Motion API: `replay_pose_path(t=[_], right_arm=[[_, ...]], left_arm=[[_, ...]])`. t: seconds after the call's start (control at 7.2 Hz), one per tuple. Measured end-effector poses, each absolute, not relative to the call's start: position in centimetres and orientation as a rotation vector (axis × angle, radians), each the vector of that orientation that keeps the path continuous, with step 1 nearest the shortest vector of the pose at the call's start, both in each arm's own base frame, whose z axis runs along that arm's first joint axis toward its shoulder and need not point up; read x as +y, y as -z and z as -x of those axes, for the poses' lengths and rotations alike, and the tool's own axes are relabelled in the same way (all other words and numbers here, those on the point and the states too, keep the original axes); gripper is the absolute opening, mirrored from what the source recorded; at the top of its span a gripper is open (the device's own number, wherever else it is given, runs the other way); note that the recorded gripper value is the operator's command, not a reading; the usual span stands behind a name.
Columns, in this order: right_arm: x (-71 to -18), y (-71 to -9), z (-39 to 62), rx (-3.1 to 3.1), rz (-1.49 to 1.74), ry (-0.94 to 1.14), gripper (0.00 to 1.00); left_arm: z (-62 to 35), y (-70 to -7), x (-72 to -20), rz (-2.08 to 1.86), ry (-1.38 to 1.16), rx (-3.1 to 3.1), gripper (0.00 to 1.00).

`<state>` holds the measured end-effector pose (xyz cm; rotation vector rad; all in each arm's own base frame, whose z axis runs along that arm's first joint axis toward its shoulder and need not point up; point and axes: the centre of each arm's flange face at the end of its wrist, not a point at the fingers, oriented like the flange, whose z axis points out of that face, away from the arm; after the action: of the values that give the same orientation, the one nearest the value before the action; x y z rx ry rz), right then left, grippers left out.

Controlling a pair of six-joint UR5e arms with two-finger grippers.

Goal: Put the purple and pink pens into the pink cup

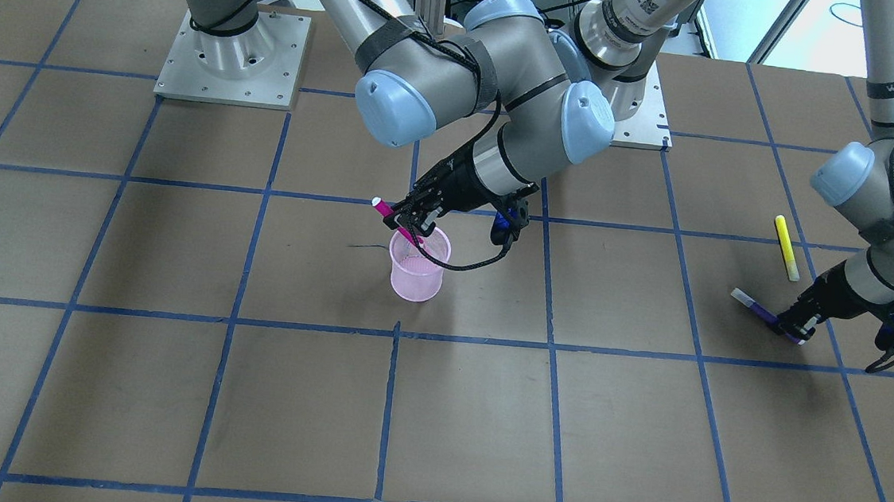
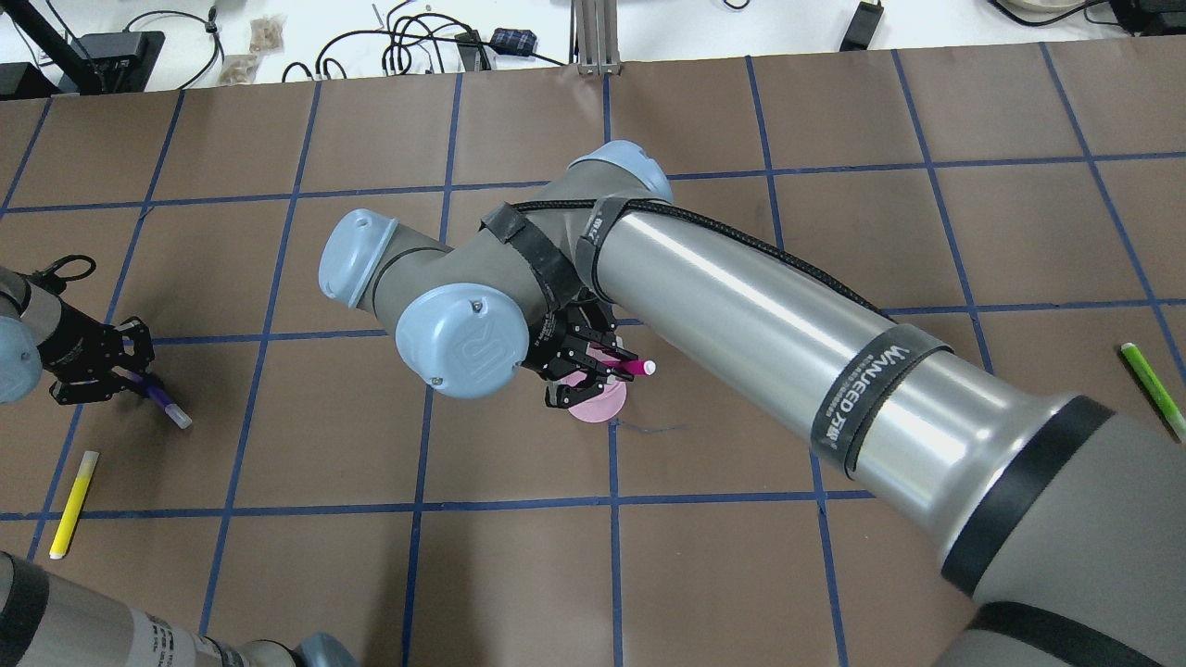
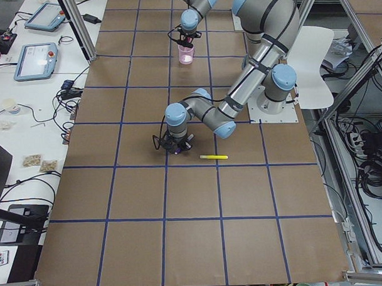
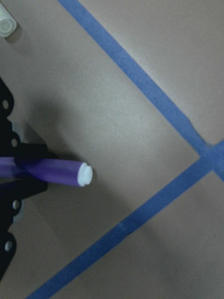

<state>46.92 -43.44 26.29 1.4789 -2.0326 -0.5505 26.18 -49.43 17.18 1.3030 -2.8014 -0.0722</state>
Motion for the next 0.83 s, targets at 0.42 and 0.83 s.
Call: replay_pose_path(t=[0.42,0.83], right_arm=[[-44.2,-27.6,-47.0,-2.045,-1.480,0.519,1.00],[-49.6,-37.5,-37.1,-2.347,-1.276,0.401,1.00]], left_arm=[[-25.8,-18.4,-49.8,-1.291,0.032,-2.796,0.00],[-24.8,-20.4,-50.9,-1.252,-0.031,-2.807,0.00]])
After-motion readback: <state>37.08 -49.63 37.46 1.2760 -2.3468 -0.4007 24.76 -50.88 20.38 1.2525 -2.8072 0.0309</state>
